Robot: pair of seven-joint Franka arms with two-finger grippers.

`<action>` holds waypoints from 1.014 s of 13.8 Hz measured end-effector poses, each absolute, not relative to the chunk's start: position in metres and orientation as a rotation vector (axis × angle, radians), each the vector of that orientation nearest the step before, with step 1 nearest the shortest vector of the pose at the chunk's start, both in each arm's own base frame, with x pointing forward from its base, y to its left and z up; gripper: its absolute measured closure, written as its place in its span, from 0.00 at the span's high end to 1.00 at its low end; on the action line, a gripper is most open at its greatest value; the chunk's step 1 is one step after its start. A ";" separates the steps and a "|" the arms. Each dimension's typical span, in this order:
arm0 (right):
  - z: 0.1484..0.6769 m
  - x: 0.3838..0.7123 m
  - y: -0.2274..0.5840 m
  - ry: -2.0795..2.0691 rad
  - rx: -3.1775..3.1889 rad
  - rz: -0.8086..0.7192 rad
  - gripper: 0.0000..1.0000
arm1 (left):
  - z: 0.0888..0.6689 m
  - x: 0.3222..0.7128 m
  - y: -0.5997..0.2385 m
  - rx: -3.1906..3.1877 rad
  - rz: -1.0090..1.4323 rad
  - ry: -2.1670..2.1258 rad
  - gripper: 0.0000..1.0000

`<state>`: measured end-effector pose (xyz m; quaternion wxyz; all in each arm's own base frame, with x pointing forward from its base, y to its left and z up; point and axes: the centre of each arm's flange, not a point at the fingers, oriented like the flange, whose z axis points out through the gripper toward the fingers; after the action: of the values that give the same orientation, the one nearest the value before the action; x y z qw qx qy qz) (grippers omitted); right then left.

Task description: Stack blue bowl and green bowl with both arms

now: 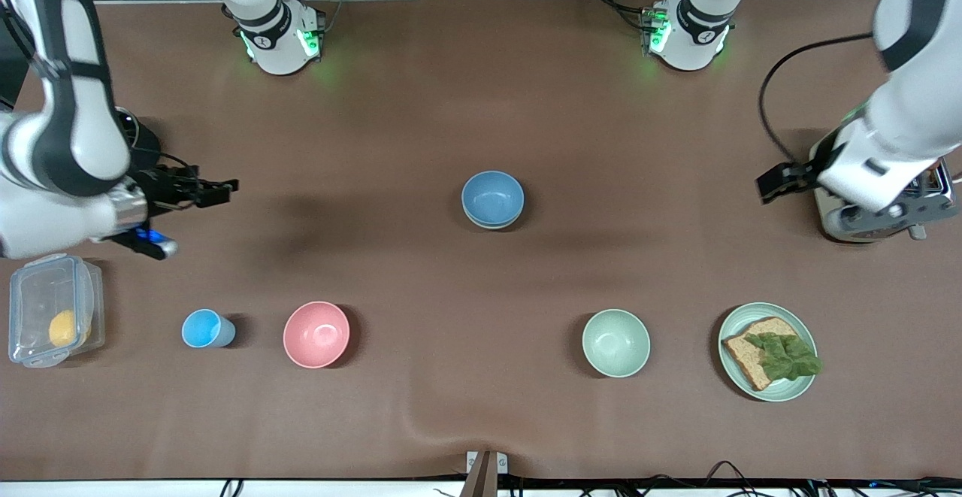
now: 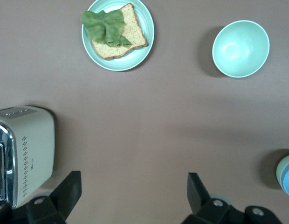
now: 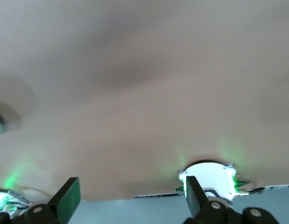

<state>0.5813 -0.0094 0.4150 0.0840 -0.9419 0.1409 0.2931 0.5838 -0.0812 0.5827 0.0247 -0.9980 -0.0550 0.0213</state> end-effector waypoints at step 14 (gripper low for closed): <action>0.574 0.624 0.000 -0.101 -3.080 0.206 1.00 | 0.623 0.553 -0.074 -3.174 0.049 0.163 1.00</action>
<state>0.6243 -0.0003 0.5738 0.0264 -0.9969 -0.0326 0.0668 0.5528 -0.0736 0.6234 -0.0185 -0.9984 0.0513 0.0153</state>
